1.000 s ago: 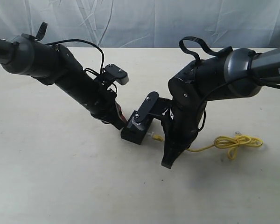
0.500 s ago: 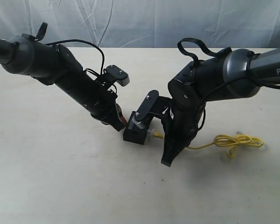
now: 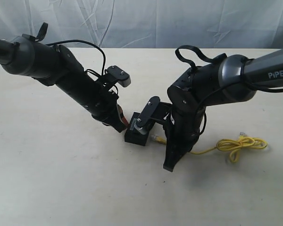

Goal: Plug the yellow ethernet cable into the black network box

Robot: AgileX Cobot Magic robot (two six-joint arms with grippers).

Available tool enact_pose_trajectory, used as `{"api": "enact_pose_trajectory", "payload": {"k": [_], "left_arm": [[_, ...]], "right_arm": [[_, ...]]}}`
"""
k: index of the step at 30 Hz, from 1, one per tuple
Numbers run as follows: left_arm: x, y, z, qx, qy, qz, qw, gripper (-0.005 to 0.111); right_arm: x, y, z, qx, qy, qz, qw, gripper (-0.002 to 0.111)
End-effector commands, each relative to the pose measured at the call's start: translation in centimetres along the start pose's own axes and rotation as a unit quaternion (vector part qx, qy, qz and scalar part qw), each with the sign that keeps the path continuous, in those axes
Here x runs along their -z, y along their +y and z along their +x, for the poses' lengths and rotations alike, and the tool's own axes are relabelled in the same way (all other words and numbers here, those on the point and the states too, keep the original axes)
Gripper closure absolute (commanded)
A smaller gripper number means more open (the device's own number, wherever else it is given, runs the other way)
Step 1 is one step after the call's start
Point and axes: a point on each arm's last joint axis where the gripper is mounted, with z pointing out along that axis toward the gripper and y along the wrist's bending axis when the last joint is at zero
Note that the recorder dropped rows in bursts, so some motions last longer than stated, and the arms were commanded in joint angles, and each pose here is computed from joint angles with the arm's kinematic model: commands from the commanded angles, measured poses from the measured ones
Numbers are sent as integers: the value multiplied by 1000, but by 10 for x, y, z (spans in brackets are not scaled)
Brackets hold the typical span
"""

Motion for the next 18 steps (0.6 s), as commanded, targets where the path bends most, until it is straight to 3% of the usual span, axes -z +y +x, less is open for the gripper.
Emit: {"api": "enact_pose_trajectory", "payload": {"k": [1,18], "left_arm": [[0,-2,-2,-3,0,5,1000,107],[0,-2,-2,-3,0,5,1000,107]], "right_arm": [[13,-3,0,-3,-19,10,1000,109],[10,-3,0,2,-15,12,1000,109]]}}
